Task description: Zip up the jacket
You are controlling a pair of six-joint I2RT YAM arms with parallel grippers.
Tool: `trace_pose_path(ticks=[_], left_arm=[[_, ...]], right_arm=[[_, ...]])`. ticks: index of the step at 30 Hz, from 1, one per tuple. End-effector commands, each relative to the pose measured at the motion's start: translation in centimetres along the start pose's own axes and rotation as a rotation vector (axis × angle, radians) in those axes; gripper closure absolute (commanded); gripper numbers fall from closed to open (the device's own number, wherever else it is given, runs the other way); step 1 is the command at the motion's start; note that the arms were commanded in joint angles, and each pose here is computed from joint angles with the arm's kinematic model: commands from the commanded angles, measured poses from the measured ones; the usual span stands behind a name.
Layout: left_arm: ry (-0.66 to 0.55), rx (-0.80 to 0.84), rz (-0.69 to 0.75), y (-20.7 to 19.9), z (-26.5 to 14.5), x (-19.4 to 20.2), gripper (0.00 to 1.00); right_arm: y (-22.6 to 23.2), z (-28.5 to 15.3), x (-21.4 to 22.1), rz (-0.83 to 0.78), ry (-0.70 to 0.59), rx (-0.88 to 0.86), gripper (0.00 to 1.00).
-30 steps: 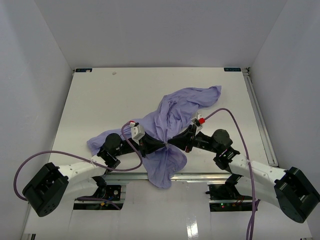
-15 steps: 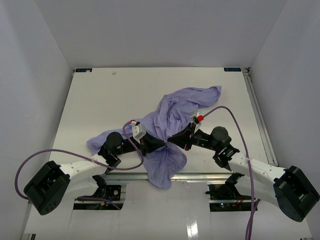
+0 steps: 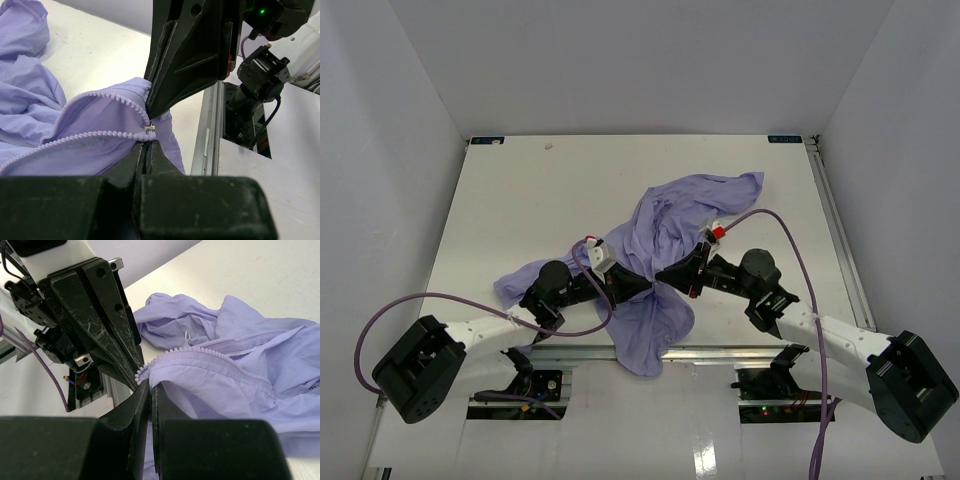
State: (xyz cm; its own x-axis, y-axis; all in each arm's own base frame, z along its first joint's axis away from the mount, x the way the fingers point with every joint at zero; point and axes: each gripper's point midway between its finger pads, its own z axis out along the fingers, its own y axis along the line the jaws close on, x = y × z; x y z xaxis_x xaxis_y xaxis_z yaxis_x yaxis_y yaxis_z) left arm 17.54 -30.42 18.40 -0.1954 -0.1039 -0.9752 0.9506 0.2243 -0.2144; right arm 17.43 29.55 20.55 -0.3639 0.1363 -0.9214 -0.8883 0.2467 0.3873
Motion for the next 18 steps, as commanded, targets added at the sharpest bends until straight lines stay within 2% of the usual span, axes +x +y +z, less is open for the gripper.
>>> trace_pose_path(ticks=[1, 4, 8, 18], left_arm=[[0.03, -0.081, -0.07, 0.9, -0.4, 0.6, 1.0], [-0.002, -0.105, -0.072, 1.0, -0.5, -0.6, 1.0], [0.026, -0.139, -0.098, 1.5, -0.4, -0.6, 1.0], [0.022, -0.127, -0.101, 1.2, -0.5, -0.7, 1.0]], right_arm=[[0.7, 0.7, -3.2, -0.078, -0.087, -0.031, 0.92], [0.3, 0.5, -2.2, -0.065, -0.07, -0.013, 0.91], [0.0, 0.3, -1.9, -0.057, -0.056, 0.01, 0.74], [-1.7, -1.1, -1.8, -0.011, -0.046, 0.165, 0.55]])
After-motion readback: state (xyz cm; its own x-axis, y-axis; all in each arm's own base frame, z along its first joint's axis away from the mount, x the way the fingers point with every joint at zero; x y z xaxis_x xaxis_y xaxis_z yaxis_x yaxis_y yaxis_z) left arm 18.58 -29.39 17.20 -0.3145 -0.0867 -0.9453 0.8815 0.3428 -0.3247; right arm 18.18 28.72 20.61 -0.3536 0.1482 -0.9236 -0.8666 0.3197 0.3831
